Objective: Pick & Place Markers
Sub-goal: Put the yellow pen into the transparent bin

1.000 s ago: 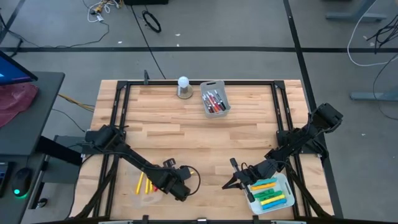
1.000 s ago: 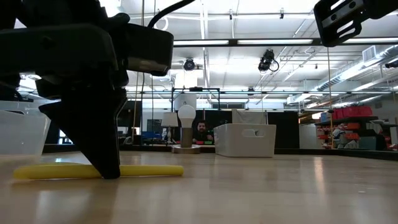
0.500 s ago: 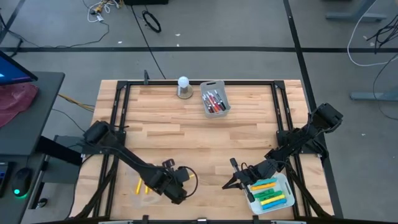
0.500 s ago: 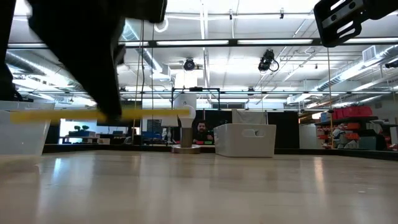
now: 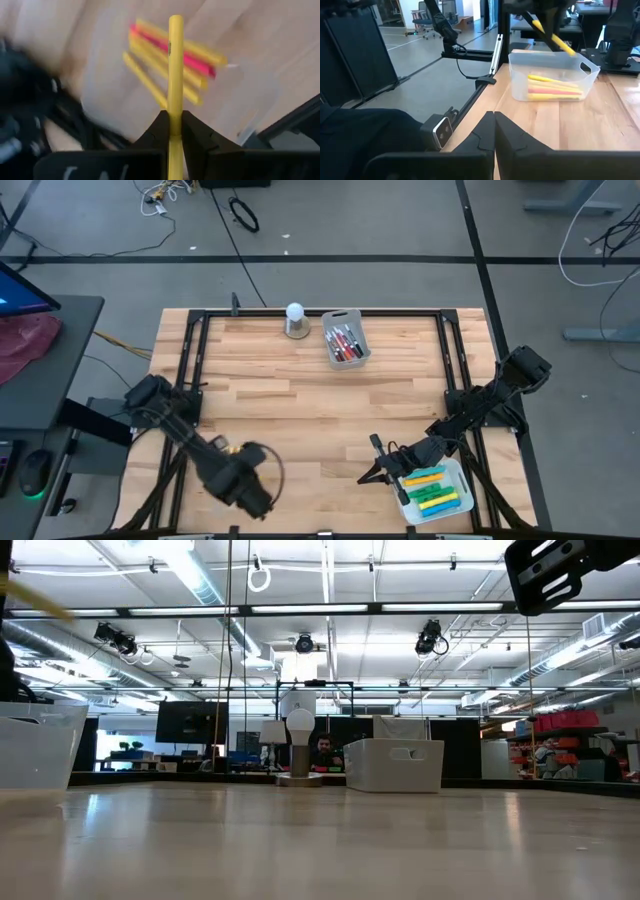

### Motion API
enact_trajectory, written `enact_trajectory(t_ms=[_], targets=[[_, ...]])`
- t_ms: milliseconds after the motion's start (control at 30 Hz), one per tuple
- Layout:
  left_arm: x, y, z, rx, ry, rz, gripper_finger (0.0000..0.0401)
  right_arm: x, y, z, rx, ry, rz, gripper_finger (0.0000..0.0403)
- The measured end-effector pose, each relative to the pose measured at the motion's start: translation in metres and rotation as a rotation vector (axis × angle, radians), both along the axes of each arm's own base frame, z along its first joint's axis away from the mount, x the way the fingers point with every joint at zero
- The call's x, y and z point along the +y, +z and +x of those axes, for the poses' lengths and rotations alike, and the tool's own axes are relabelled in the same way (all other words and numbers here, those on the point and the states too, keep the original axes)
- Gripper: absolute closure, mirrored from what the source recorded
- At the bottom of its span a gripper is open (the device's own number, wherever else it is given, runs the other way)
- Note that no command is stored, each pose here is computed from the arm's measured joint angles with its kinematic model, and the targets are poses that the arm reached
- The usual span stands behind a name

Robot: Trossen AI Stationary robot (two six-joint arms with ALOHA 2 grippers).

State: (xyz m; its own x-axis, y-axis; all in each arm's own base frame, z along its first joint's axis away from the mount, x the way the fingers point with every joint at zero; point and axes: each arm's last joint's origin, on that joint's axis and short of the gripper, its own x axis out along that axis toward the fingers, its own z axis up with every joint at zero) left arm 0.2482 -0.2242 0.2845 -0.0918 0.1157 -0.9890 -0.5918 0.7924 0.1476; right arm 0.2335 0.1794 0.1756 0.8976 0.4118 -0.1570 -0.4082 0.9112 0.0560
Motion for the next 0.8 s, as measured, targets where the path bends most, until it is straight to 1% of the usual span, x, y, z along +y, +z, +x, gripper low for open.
enact_trajectory(t_ms=[67,233,367,433,533,600,733,800], targets=[[-0.009,-0.009,-0.01,0.034,0.065,-0.008,0.0371,0.0,0.0,0.0,-0.001,0.0,0.001,0.0399],[-0.026,-0.039,-0.028,0.01,0.275,0.022,0.037,0.0,0.001,0.0,-0.008,0.001,-0.002,0.0399],[-0.017,-0.063,-0.031,0.02,0.44,0.101,0.035,0.0,0.001,0.0,-0.012,0.001,-0.002,0.0399],[-0.009,-0.071,-0.029,0.033,0.487,0.132,0.0346,0.0,0.001,0.0,-0.014,0.001,0.0,0.0399],[0.005,-0.079,-0.023,0.035,0.512,0.17,0.0343,0.0,0.001,0.0,-0.015,0.001,0.003,0.0399],[0.012,-0.083,-0.018,0.034,0.495,0.179,0.0341,0.0,0.001,0.0,-0.015,0.001,0.003,0.0399],[0.025,-0.09,-0.008,0.043,0.441,0.153,0.0337,0.0,0.001,0.0,-0.014,0.001,0.003,0.0399],[0.028,-0.094,-0.005,0.052,0.414,0.138,0.0328,0.0,0.001,0.0,-0.013,0.001,0.005,0.0399]])
